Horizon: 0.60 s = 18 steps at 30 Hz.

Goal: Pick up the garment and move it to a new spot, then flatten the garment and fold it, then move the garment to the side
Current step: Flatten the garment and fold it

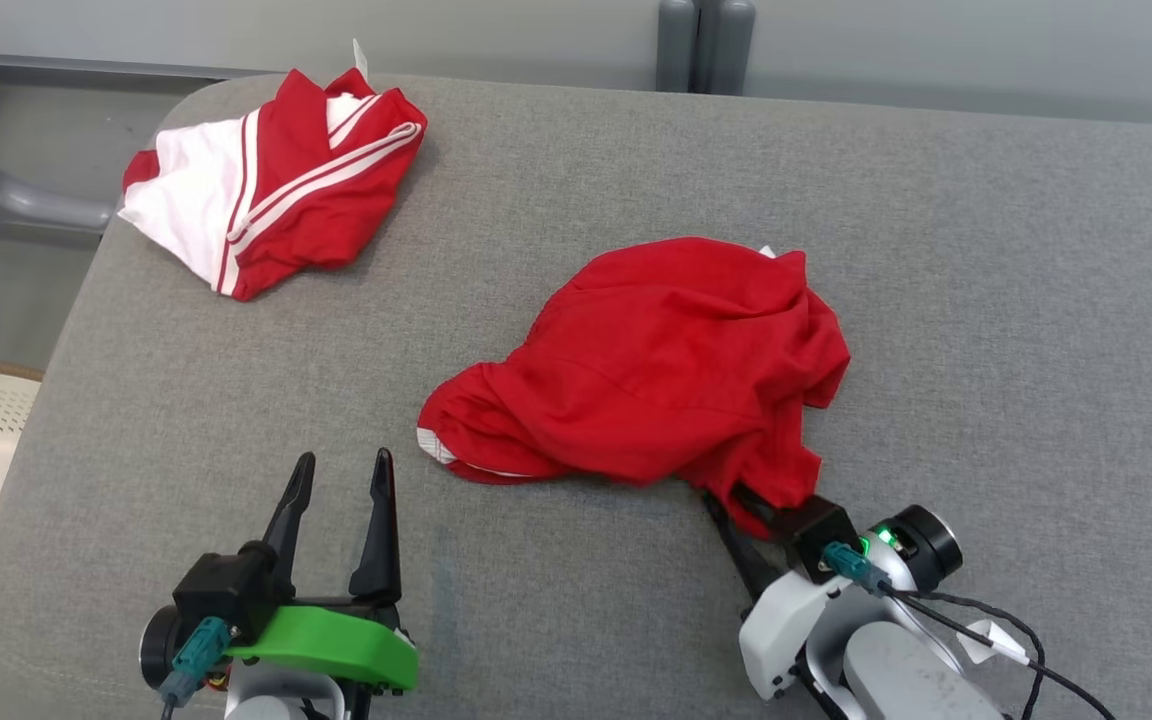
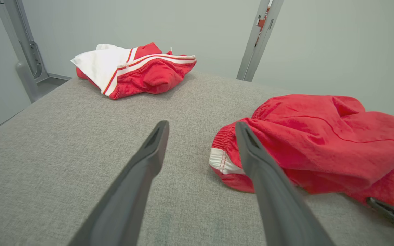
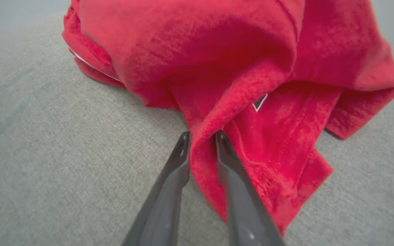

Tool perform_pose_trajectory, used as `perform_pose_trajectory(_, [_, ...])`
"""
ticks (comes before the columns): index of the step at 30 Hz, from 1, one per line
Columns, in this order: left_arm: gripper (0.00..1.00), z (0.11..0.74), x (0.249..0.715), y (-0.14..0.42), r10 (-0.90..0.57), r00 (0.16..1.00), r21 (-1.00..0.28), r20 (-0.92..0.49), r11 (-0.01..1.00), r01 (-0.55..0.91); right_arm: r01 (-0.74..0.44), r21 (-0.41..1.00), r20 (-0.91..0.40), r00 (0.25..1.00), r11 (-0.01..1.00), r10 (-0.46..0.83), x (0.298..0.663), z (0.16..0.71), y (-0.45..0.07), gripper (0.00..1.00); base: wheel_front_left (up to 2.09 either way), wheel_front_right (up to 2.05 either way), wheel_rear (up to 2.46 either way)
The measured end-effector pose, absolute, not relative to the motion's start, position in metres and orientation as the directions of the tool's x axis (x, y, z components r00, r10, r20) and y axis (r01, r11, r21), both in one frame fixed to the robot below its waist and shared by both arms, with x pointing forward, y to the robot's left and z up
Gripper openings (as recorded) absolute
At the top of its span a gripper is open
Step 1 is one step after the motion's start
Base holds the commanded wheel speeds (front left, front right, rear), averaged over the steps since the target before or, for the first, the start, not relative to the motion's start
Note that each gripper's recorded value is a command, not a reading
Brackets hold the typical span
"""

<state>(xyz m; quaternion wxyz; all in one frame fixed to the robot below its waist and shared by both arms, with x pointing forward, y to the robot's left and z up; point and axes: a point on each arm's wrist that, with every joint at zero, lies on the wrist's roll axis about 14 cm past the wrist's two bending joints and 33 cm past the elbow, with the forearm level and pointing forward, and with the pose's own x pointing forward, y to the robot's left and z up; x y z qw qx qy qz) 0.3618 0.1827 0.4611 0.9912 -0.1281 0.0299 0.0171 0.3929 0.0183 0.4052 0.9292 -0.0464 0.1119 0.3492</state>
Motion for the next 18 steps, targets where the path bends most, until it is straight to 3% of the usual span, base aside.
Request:
perform_pose_trajectory(1, [1.0, 0.461, 0.362, 0.184, 0.029, 0.997, -0.252, -0.065, 0.967, -0.045, -0.657, -0.007, -0.232, 0.735, 0.754, 0.637, 0.395, 0.407, 0.019, 0.0, 0.0, 0.0, 0.0])
perform_pose_trajectory(18, [1.0, 0.466, 0.374, 0.166, -0.016, 0.999, -0.273, -0.044, 0.962, 0.003, -0.494, 0.01, 0.023, 0.869, 0.869, 0.494, 0.414, 0.483, -0.038, 0.0, 0.0, 0.0, 0.0])
